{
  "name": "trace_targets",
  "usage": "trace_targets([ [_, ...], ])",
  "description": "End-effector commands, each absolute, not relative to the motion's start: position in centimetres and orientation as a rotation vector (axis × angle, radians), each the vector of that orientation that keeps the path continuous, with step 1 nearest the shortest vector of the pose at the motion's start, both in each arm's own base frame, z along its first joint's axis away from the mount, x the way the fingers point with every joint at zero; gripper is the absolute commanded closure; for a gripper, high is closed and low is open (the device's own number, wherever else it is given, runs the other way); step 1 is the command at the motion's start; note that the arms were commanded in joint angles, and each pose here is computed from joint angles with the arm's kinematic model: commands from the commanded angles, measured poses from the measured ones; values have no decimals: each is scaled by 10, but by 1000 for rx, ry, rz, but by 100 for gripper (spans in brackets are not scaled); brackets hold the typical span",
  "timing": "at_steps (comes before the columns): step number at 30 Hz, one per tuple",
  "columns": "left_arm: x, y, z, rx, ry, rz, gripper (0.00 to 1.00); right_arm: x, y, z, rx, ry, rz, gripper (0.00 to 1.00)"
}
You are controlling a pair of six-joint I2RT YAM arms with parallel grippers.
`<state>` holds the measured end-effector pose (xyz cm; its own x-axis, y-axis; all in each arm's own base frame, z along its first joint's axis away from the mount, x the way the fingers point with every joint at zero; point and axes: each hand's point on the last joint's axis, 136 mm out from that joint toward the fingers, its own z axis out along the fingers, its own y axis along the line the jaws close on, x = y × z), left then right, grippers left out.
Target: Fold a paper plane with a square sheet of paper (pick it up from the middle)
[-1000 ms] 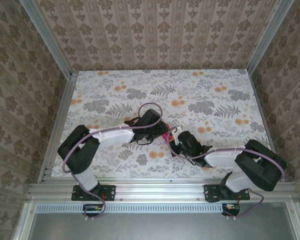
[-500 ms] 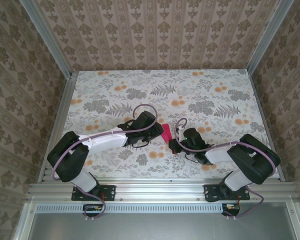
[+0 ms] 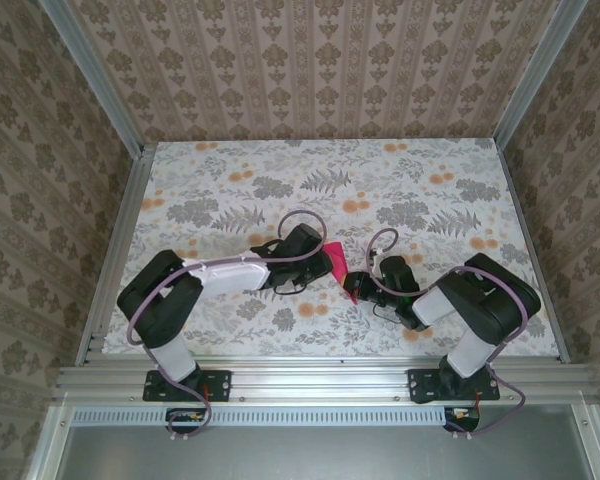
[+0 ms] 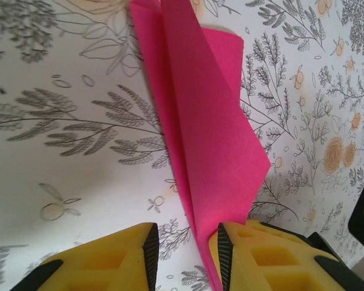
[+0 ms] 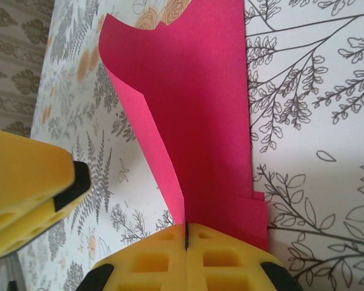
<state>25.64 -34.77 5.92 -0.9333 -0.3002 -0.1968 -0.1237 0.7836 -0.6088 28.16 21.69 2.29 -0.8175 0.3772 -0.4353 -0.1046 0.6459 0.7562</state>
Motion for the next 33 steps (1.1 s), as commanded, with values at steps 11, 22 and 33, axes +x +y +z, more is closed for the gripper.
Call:
trace_targets([
  [11, 280, -382, 71, -261, 2639, -984, 71, 268, 211, 16, 263, 2406, 1137, 100],
  [22, 285, -388, 48, -267, 2681, -979, 74, 268, 209, 27, 246, 2399, 1139, 87],
  [33, 289, -393, 46, -237, 2686, -987, 75, 259, 191, 31, 110, 2493, 916, 69],
])
